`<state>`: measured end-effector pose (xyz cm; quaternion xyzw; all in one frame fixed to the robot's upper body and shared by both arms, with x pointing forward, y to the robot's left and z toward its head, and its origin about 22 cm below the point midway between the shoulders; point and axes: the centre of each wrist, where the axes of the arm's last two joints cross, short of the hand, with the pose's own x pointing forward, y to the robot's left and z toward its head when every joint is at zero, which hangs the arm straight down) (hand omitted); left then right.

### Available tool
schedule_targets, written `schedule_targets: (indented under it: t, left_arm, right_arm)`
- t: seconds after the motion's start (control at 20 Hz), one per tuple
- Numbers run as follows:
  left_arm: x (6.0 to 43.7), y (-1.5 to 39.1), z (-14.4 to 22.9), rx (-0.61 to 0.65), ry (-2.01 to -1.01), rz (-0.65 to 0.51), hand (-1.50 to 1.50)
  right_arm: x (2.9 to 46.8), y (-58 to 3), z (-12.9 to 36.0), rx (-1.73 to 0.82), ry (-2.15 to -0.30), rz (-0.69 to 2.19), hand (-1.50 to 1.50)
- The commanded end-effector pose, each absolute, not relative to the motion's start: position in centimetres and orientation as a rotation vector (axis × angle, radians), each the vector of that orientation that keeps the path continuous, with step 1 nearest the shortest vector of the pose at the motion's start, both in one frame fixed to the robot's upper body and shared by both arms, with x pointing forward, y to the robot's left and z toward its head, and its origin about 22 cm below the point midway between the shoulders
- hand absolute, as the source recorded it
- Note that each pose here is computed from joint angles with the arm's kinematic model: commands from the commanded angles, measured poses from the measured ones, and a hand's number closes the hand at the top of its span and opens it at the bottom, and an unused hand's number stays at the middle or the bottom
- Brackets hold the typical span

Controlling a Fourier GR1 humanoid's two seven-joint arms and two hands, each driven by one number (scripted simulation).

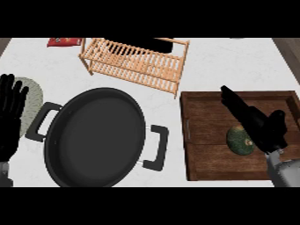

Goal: Pick the tomato from the tray and place it in the tiered shelf

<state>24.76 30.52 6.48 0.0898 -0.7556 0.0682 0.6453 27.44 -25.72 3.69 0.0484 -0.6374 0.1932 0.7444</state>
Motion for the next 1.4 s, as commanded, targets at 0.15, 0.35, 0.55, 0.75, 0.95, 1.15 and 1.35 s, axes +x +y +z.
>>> schedule_targets:
  t: [0.15, 0.35, 0.55, 0.75, 0.95, 1.15, 1.35]
  left_arm:
    - [24.3, 33.2, 4.4, 0.304, -1.517, 0.027, 0.0]
    - [22.0, 34.1, 1.1, 0.307, -1.361, 0.015, 0.0]
    - [22.7, 34.6, 0.2, 0.282, -1.33, -0.028, 0.0]
    - [23.4, 34.5, -0.6, 0.277, -1.332, -0.023, 0.0]
    - [22.9, 36.2, 0.8, 0.272, -1.319, -0.025, 0.0]
    - [22.2, 34.8, -0.3, 0.265, -1.315, -0.033, 0.0]
    - [22.2, 35.8, 0.0, 0.271, -1.32, -0.052, 0.0]
  right_arm:
    - [29.6, -27.0, 6.0, -0.08, -1.711, 0.301, 1.5]
    - [29.6, -34.9, 7.4, -0.769, -1.594, 0.159, 1.5]
    - [27.8, -26.7, 2.4, -0.797, -1.705, 0.11, -1.5]
    - [24.6, -23.8, 2.5, -0.767, -1.661, 0.123, -1.5]
    - [23.8, -26.8, 3.2, -1.026, -1.49, 0.274, -1.5]
    - [23.4, -26.3, 4.2, -1.151, -1.296, 0.409, -1.5]
    - [24.1, -27.0, 7.3, -1.188, -1.059, 0.606, -1.5]
